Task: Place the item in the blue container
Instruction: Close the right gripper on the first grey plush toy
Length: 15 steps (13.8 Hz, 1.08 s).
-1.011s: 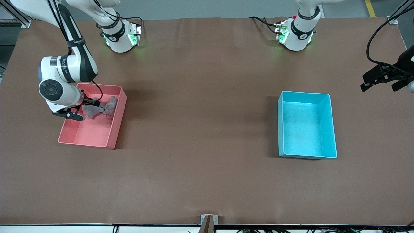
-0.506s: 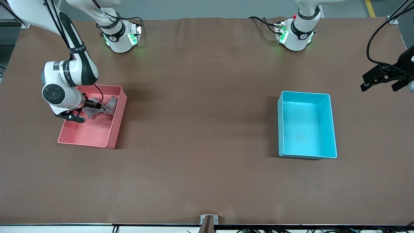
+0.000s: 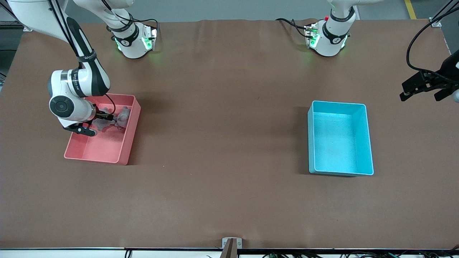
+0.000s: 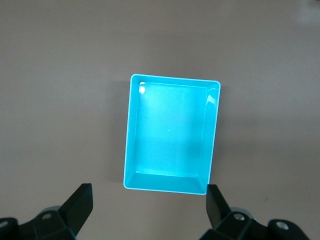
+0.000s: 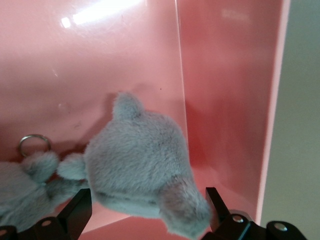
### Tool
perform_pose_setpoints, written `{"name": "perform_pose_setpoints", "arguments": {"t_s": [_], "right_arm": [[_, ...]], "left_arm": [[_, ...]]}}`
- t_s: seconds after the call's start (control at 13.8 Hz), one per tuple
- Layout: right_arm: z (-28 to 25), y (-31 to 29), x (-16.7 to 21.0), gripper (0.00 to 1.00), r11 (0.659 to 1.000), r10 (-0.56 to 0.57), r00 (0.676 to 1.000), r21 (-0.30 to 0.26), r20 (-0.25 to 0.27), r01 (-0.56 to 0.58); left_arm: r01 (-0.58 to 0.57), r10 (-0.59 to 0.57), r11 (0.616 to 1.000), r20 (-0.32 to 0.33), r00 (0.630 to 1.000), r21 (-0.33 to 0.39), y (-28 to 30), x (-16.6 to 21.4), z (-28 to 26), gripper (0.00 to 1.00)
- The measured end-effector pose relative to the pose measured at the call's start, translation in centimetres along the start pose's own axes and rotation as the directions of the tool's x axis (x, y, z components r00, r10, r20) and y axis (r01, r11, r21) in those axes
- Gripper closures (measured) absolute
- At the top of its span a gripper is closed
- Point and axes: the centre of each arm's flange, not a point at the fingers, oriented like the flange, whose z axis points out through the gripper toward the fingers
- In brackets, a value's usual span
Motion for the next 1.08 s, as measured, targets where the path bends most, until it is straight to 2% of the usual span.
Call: {"name": "perform_pose_setpoints", "arguments": {"t_s": [0.65, 0.87, 0.94, 1.08], "right_arm": [[1.9, -0.4, 0.3, 0.02, 1.0, 0.0, 1.0, 0.0, 0.016, 0.0], [2.0, -0.3, 0.3, 0.12, 1.0, 0.006, 1.0, 0.0, 0.018, -0.006], [2.1, -0.1, 0.4, 0.13, 1.0, 0.009, 1.0, 0.001, 0.02, -0.009], [2.2, 0.1, 0.4, 0.29, 1.0, 0.015, 1.0, 0.002, 0.022, -0.015]], "left_arm": [[0.0, 0.0, 1.0, 0.0, 1.0, 0.0, 0.0, 0.0, 0.0, 0.0], [0.0, 0.0, 1.0, 0.0, 1.0, 0.0, 0.0, 0.0, 0.0, 0.0], [0.0, 0.0, 1.0, 0.0, 1.0, 0.0, 0.0, 0.0, 0.0, 0.0], [0.0, 0.0, 1.0, 0.0, 1.0, 0.0, 0.0, 0.0, 0.0, 0.0]]}}
